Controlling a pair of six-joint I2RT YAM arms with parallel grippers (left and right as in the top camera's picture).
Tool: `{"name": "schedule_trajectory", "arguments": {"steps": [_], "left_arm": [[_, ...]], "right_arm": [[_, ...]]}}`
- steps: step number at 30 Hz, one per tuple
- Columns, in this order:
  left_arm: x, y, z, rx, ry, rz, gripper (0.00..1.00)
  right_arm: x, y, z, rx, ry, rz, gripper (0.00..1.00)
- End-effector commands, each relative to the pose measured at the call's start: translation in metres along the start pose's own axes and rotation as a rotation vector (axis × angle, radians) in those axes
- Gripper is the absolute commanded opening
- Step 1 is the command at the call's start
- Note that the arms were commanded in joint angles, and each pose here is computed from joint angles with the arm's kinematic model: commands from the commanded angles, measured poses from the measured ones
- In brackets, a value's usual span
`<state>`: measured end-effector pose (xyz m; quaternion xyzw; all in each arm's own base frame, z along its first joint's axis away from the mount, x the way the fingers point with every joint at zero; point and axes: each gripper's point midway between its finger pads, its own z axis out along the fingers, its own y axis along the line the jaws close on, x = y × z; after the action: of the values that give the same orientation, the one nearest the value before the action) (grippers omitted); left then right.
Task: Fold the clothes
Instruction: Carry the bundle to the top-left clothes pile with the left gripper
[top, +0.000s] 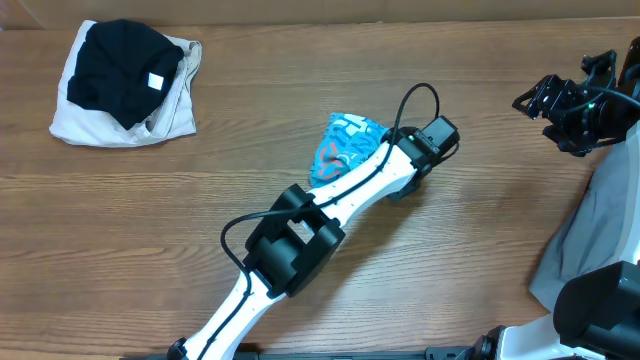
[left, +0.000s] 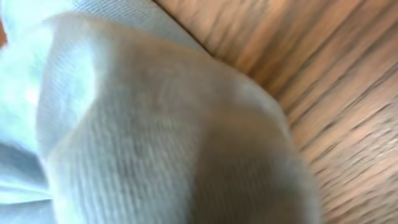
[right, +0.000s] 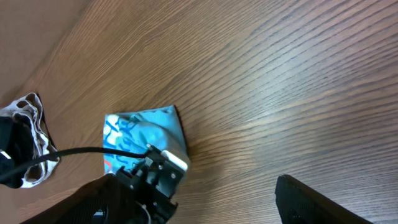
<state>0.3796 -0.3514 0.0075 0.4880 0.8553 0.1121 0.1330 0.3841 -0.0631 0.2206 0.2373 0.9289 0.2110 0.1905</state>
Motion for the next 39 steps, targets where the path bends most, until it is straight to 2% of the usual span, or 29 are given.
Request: {"name": "schedule_trajectory", "arguments": {"steps": [1, 5, 9, 12, 18, 25, 32, 36, 39], "left_arm": [[0.051, 0.007, 0.042, -0.014, 0.17, 0.043, 0.05], [0.075, 0.008, 0.05, 0.002, 0.244, 0.034, 0.04], [0.087, 0.033, 0.043, 0.0, 0.281, -0.116, 0.04], [0.083, 0.061, 0.024, 0.054, 0.255, -0.247, 0.04], [0.064, 0.157, -0.052, 0.162, 0.041, -0.527, 0.04], [0.081, 0.253, -0.141, 0.15, -0.202, -0.712, 0.04], [0.141, 0.339, -0.203, -0.011, -0.348, -0.847, 0.04], [0.193, 0.39, -0.211, -0.191, -0.326, -0.909, 0.04], [0.24, 0.424, -0.214, -0.36, -0.252, -0.952, 0.04]], "right_arm": [[-0.001, 0.0, 0.0, 0.002, -0.004, -0.011, 0.84], [-0.001, 0.0, 0.0, 0.002, -0.004, -0.011, 0.84], [-0.001, 0.0, 0.0, 0.002, -0.005, -0.012, 0.84], [-0.002, 0.0, 0.0, 0.001, -0.007, -0.013, 0.84], [-0.002, 0.0, 0.0, 0.001, -0.007, -0.012, 0.84], [-0.003, 0.001, 0.0, 0.0, -0.011, -0.014, 0.85], [-0.002, 0.001, 0.0, 0.0, -0.01, -0.014, 0.85], [-0.001, 0.0, 0.0, 0.001, -0.006, -0.012, 0.85], [-0.001, 0.0, 0.0, 0.002, -0.003, -0.01, 0.85]]}}
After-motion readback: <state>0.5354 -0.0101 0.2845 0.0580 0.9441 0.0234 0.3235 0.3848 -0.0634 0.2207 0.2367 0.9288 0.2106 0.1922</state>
